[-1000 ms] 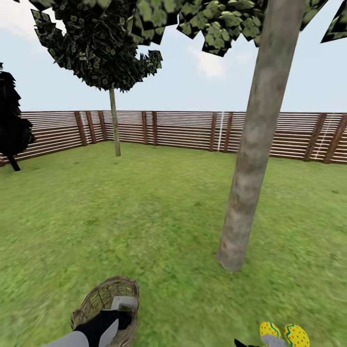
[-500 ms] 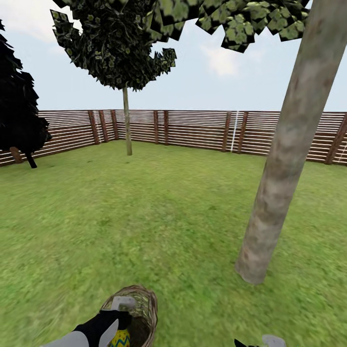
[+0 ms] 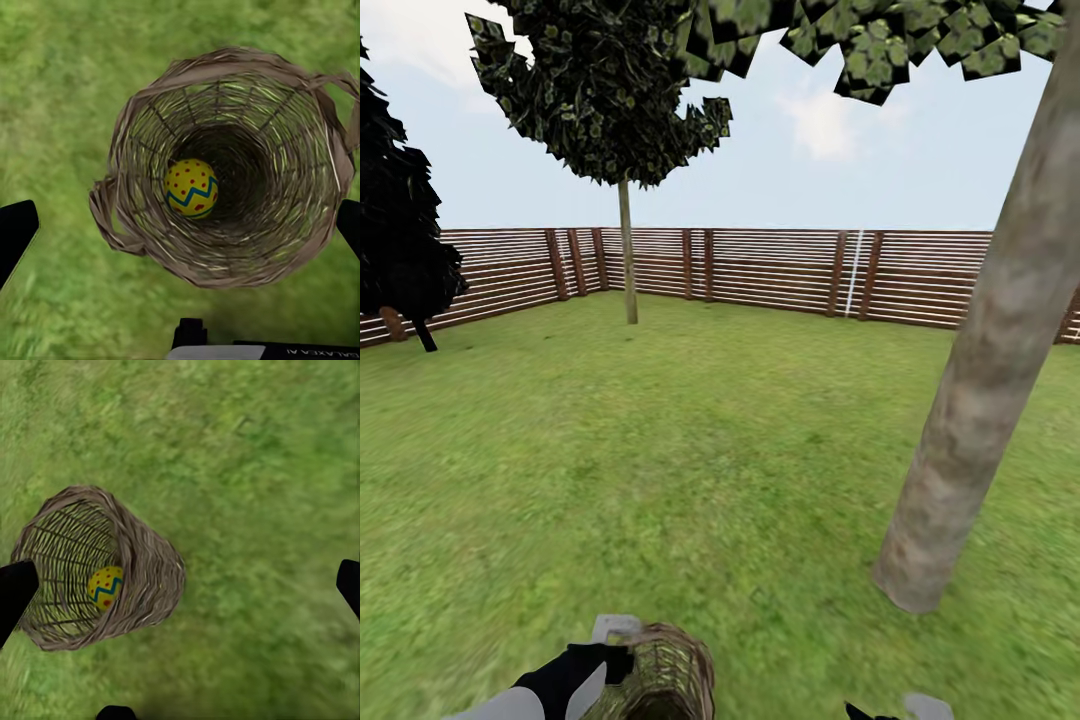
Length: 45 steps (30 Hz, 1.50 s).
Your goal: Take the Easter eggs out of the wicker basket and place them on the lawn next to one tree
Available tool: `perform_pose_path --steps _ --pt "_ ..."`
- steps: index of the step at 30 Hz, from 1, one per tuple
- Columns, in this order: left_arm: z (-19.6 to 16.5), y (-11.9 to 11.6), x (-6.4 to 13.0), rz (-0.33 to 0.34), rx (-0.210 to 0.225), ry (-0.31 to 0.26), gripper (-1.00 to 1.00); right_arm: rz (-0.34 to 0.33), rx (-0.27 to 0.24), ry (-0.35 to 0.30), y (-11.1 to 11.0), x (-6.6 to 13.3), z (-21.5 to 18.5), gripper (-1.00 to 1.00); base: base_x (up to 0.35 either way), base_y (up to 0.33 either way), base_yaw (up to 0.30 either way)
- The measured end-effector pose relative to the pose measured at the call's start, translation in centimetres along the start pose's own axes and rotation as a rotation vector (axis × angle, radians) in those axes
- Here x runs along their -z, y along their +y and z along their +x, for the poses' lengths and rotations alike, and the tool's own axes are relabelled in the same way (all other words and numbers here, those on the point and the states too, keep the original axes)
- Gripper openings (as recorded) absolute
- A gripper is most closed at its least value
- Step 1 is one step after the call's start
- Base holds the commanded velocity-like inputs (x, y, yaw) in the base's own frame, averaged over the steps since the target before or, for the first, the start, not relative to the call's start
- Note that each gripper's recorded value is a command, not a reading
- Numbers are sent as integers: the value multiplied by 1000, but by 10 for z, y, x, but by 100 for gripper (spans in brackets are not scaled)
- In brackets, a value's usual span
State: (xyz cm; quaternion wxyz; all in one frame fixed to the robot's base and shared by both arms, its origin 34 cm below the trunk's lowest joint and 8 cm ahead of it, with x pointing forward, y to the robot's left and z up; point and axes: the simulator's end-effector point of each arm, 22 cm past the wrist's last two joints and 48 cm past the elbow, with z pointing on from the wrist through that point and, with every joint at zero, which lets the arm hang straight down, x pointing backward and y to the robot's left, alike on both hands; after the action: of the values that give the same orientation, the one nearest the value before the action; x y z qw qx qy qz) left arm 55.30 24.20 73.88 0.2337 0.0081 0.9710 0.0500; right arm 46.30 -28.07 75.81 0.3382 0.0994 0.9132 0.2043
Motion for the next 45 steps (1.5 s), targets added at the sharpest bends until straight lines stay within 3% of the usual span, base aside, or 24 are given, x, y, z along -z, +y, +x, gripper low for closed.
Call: perform_pose_path --steps 16,45 --pt "-1 0 0 0 1 -5 100 6 4 -5 -2 0 -1 100 105 77 0" --pt "-3 -3 1 3 -6 -11 100 7 4 -8 -2 0 -2 100 -51 -12 -24"
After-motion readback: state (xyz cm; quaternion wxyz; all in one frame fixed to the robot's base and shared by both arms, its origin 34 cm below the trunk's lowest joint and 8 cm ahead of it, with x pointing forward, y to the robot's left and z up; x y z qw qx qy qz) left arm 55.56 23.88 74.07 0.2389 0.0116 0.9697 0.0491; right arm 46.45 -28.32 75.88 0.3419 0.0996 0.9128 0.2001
